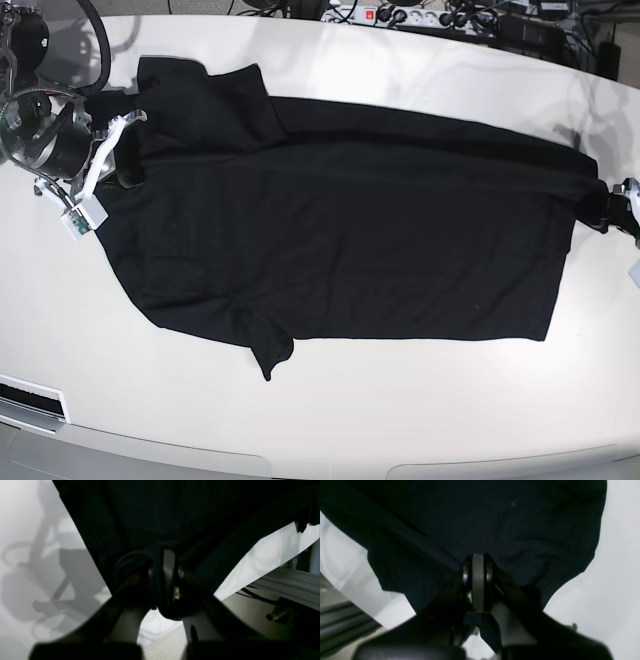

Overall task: Layout the t-shirt on the table in an organized manner, then fold the t-shirt properly
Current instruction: 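Release the shirt edge with the right gripper and lift it away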

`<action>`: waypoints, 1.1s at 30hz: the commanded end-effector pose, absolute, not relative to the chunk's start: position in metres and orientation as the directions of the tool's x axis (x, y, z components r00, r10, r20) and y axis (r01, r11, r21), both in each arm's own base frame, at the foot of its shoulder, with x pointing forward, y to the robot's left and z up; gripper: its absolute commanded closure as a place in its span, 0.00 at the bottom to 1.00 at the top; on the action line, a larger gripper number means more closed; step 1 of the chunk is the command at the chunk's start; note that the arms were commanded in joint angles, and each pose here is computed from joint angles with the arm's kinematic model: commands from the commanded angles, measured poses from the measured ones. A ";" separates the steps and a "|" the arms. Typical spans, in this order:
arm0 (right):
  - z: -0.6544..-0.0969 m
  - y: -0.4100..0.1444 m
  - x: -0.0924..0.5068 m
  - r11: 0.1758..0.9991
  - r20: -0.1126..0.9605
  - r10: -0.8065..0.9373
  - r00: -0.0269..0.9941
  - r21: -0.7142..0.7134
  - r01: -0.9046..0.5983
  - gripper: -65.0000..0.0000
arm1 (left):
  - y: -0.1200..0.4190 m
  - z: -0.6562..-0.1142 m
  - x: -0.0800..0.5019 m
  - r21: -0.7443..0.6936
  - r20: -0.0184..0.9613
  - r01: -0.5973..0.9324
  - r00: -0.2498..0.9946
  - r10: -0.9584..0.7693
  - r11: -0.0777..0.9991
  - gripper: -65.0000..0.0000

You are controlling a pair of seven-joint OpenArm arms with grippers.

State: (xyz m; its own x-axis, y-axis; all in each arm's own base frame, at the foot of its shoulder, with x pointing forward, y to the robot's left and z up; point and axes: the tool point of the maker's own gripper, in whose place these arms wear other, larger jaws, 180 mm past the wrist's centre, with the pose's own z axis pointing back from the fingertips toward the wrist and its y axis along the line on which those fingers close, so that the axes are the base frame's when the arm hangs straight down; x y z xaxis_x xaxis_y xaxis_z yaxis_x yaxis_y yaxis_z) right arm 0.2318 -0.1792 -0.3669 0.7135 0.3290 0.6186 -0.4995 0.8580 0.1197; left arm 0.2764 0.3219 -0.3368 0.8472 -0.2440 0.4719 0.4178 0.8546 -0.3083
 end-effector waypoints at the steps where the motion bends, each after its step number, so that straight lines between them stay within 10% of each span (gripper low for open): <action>1: -0.355 -0.181 0.241 0.856 0.655 0.328 0.680 0.099 -0.508 1.00 | 0.330 -0.318 0.289 -0.274 0.518 0.429 0.820 -0.244 0.861 1.00; 17: -0.347 -0.183 0.254 0.859 0.678 0.332 0.655 0.070 -0.508 1.00 | 0.330 -0.308 0.302 -0.255 0.574 0.433 0.787 -0.225 0.864 1.00; 22: -0.344 -0.192 0.262 0.885 0.664 0.311 0.680 0.059 -0.462 0.41 | 0.336 -0.286 0.319 -0.214 0.616 0.445 0.752 -0.234 0.869 0.41; 33: -0.343 -0.177 0.232 0.848 0.590 0.290 0.754 0.206 -0.488 0.39 | 0.333 -0.288 0.319 -0.214 0.592 0.453 0.765 -0.254 0.865 0.37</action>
State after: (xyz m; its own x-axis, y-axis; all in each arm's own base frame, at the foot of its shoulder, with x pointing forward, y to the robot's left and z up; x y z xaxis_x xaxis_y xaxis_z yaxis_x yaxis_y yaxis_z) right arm 0.2297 -0.1722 -0.3488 0.7663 0.2761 0.5801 -0.4803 0.8459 0.2319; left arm 0.3114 0.3274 -0.3052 0.7915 -0.2508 0.5573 0.4436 0.8631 -0.2414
